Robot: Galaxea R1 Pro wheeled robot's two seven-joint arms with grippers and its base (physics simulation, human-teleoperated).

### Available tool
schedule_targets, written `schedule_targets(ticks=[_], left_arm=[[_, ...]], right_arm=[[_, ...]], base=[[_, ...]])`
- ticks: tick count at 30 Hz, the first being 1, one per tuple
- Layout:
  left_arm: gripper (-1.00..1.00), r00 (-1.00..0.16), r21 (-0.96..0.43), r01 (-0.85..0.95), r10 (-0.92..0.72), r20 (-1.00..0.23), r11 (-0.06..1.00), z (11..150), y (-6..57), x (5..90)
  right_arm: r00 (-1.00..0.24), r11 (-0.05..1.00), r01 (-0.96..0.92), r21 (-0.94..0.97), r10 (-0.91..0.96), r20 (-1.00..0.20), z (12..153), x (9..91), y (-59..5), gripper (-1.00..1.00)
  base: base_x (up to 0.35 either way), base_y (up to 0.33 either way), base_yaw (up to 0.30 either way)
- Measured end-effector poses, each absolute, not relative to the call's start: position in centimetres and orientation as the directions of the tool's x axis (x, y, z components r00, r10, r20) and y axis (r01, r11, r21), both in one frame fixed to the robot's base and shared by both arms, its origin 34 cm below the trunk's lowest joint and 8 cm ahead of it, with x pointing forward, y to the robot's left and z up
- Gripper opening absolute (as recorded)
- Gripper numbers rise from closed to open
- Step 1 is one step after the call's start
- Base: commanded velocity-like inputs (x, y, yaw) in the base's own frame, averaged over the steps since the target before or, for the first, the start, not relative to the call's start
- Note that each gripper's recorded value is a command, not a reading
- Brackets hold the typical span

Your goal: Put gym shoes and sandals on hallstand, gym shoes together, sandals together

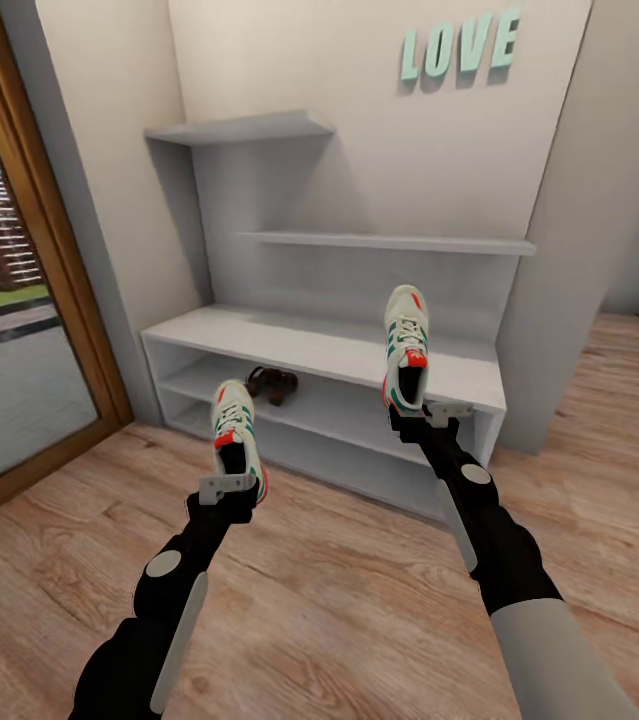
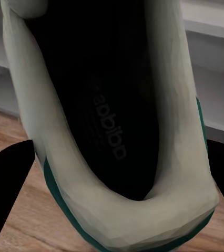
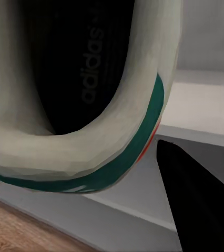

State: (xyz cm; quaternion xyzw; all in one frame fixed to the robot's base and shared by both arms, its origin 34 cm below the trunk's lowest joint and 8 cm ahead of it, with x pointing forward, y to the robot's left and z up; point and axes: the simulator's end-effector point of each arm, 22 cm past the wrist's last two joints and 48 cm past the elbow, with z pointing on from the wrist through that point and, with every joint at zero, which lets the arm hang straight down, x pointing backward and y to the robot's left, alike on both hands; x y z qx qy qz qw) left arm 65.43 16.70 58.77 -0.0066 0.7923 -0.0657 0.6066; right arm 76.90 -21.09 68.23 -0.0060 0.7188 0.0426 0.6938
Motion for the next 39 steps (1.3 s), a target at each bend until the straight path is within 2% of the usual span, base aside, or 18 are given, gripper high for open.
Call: schedule_targets(ticks=[25,39], left_arm=[[-1.0,-0.264,-0.112,0.069,-0.09,-0.96,0.991,58.77,16.7,65.43],[-1.0,-0.264,-0.113,0.07,-0.09,-0.96,0.991,58.78,16.69,65.43]], right_arm=[[-0.037,0.996,-0.068,0.053,0.05,-0.998,68.22,76.91,-21.09,-1.0],[-0.037,0.996,-0.068,0.053,0.05,-0.998,68.24,76.9,-21.1,-1.0]], base=[[0.0,0.004,-0.253],[0.0,0.246,-0.248]])
